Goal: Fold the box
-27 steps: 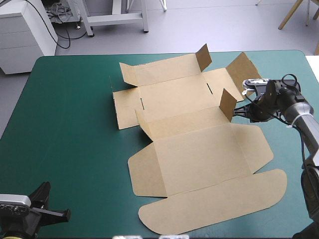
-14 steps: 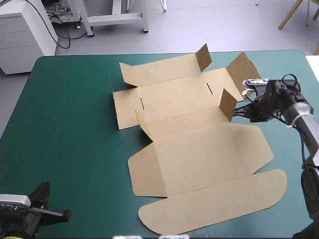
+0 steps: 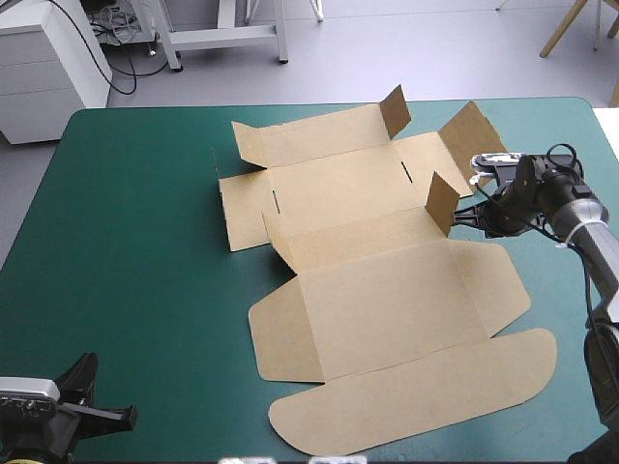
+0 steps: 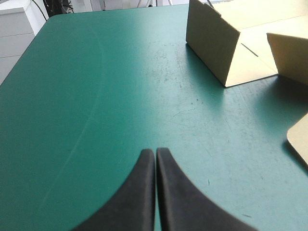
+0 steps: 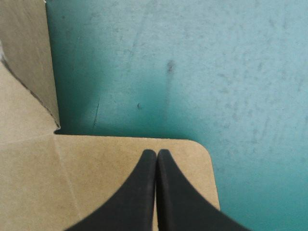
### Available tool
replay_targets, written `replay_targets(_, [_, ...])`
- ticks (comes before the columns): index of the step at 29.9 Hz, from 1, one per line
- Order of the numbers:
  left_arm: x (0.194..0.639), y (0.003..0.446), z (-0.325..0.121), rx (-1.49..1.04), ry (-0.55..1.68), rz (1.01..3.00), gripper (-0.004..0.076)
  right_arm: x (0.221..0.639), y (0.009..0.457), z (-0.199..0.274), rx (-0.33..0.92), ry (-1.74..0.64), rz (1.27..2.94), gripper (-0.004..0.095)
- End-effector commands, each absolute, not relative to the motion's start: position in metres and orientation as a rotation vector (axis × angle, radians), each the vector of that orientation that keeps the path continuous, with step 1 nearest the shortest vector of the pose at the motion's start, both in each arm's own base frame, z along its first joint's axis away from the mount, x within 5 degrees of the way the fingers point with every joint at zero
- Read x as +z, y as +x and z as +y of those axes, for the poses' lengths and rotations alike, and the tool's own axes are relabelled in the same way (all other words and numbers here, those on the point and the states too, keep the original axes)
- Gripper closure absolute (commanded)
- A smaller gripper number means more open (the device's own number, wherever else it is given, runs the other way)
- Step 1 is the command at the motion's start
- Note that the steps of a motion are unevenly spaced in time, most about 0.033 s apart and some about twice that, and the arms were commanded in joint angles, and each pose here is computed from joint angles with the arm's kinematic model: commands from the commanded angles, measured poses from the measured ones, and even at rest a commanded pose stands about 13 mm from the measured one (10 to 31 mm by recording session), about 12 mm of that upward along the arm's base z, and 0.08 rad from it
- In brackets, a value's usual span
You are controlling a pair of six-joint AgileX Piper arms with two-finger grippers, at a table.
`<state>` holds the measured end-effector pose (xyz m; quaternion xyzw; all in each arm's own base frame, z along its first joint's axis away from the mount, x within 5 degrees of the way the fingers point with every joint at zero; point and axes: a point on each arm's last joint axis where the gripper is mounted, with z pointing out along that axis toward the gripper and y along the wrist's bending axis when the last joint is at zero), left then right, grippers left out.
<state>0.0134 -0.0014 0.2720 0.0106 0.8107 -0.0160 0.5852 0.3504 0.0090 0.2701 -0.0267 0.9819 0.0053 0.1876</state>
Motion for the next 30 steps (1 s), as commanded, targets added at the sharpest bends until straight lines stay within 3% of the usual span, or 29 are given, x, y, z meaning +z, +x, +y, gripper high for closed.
replay_targets(1, [0.285,0.015,-0.002,-0.05,0.023,1.806,0.0734,0.302,0.346,0.007,0.006,-0.064,2.654,0.0927])
replay_targets(8, [0.285,0.015,-0.002,-0.05,0.023,1.806,0.0734,0.349,0.325,0.006,0.003,-0.063,2.532,0.0927])
replay_targets(17, [0.285,0.015,-0.002,-0.05,0.023,1.806,0.0734,0.423,0.267,0.006,0.01,-0.066,2.338,0.0928])
replay_targets(27, [0.285,0.015,-0.002,-0.05,0.023,1.806,0.0734,0.444,0.236,0.006,0.01,-0.085,2.274,0.0919])
replay_targets(30, [0.285,0.015,-0.002,-0.05,0.023,1.806,0.0734,0.444,0.236,0.009,0.036,-0.119,2.279,0.0842])
